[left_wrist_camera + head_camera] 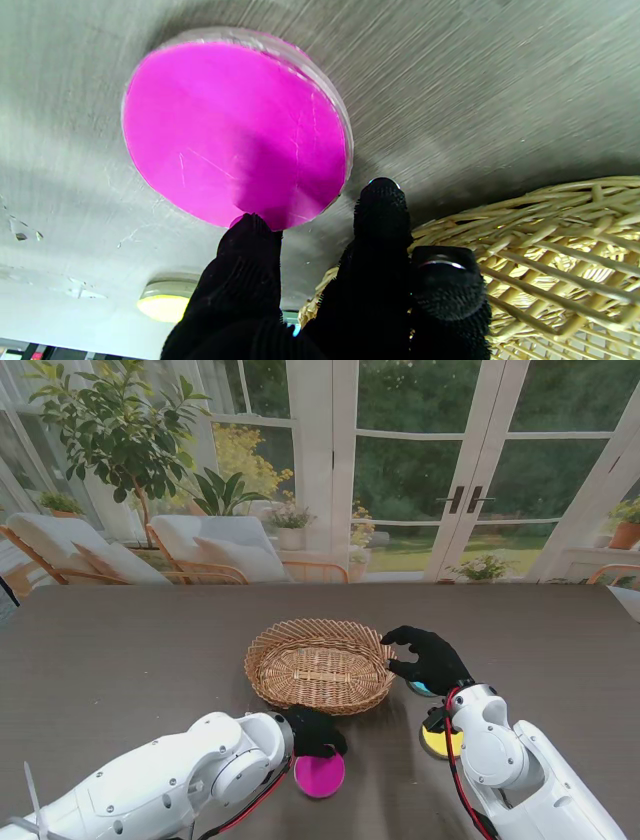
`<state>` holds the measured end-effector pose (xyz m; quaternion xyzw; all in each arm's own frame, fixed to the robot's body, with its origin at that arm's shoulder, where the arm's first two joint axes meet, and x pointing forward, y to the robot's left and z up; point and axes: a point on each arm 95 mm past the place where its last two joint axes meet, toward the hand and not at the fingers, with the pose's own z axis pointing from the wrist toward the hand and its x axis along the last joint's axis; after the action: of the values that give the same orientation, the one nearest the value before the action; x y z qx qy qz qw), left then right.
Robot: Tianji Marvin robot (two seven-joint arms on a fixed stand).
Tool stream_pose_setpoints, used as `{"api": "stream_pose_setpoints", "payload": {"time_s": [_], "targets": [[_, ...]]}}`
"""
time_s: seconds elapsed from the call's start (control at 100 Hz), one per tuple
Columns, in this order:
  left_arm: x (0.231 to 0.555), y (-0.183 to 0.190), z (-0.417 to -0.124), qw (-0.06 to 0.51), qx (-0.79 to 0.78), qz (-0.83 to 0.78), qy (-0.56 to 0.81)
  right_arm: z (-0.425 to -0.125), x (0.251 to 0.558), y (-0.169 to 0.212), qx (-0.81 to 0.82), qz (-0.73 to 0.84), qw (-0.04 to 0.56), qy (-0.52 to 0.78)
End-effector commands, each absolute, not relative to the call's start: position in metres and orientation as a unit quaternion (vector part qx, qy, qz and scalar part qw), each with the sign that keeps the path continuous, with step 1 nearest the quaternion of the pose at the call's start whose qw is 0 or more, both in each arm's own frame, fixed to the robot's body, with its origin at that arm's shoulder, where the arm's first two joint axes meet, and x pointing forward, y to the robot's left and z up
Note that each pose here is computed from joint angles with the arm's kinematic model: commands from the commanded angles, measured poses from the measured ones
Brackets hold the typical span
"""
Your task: Stack culture dishes into a storage basket
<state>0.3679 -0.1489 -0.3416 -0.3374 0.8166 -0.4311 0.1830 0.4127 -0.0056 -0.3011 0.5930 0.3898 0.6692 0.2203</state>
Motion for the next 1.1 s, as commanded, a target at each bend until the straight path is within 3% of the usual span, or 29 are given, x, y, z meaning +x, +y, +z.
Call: {"api": "stream_pose_setpoints", "payload": {"time_s": [0.0,1.09], "targets": [[0.3671,-0.1507,-0.3445,0.176,-0.342,-0.426,0.819,-0.3018,0.4110,-0.0023,0.594,0.668,0.214,0.394],[0.3711,-0.1536,-0.3463,0.170,-0.360,-0.469,0.788,-0.3018,0.4117,-0.0028,0.595,0.667,0.215,0.394]]}}
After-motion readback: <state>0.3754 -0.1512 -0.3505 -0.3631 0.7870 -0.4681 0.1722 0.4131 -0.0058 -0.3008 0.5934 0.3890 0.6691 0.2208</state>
